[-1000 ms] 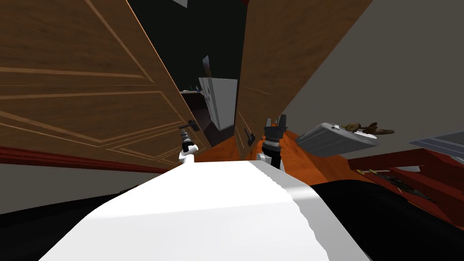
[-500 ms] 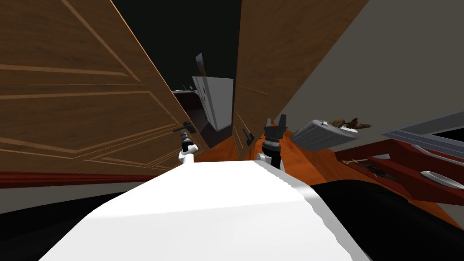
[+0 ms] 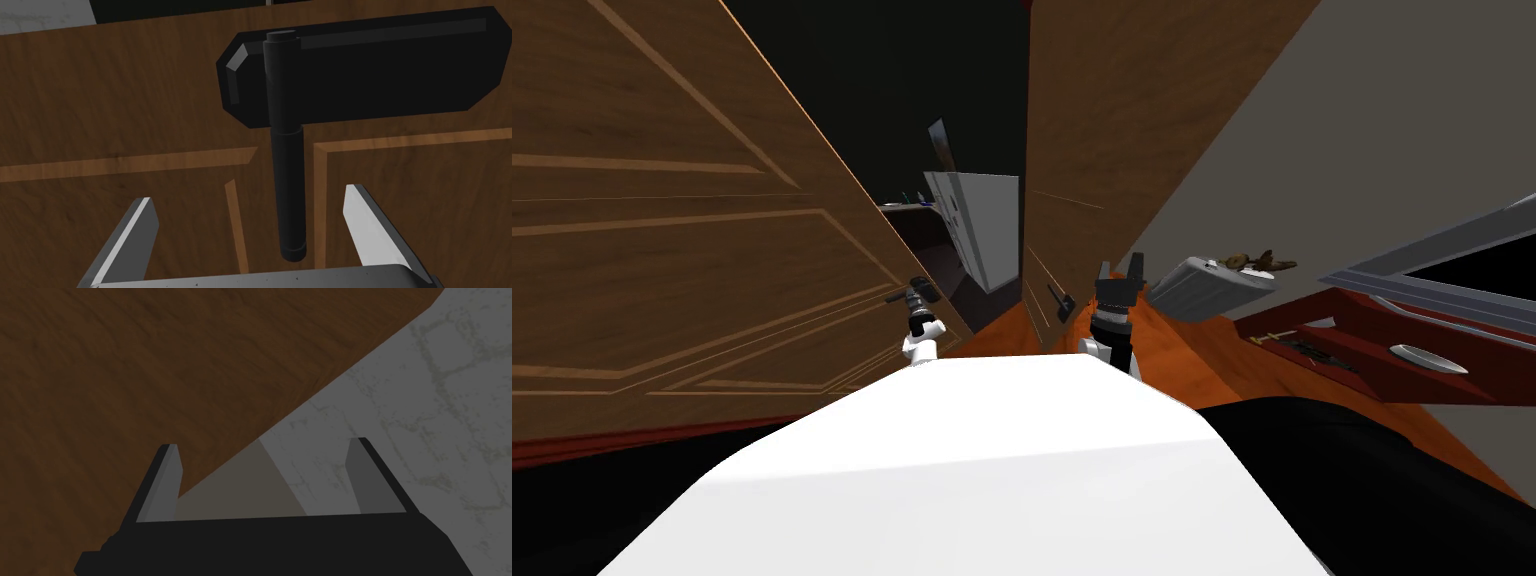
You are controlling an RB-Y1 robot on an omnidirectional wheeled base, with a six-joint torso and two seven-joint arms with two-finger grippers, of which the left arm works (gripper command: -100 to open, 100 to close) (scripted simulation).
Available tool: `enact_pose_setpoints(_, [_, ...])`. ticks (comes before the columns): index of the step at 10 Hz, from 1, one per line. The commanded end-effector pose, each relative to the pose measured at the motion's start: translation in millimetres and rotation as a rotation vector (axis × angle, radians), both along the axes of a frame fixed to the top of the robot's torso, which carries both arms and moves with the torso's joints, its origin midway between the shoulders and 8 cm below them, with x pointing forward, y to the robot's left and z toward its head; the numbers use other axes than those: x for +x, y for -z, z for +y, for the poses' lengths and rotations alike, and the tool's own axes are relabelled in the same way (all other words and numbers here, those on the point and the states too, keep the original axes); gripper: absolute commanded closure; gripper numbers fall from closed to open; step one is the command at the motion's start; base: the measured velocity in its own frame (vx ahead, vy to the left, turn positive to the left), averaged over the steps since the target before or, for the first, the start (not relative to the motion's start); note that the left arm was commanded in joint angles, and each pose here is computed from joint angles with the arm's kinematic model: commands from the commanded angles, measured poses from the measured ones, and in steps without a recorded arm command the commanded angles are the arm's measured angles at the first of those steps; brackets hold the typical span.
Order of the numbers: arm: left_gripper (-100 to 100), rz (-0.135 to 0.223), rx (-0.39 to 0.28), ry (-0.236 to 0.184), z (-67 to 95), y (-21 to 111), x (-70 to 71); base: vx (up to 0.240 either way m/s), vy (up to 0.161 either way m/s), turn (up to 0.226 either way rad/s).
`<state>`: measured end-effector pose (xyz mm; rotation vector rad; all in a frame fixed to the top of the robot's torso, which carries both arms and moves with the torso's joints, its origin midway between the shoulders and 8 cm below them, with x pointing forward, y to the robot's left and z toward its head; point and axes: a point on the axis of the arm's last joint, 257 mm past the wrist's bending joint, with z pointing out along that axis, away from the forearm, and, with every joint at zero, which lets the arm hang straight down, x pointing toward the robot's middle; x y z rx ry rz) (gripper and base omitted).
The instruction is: Pull the door open
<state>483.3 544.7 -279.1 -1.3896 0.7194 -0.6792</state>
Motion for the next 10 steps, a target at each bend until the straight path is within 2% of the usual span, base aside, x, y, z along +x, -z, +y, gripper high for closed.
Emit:
enact_pose_setpoints(1, [-100, 0.0, -0.011, -0.003, -2.9, 3.7, -1.3, 0.105, 0.146, 0.047])
enact_pose_setpoints(7, [-100, -0.003, -0.039, -0.004, -14.4, 12.8, -2.2, 0.14, 0.105, 0.078])
enact_pose_setpoints(8, [100, -0.003, -0.039, -0.004, -14.4, 12.8, -2.2, -0.017, -0.011, -0.001])
enact_pose_setpoints(10, [100, -0.003, -0.039, -0.004, -14.4, 12.8, -2.2, -0.023, -0.014, -0.006])
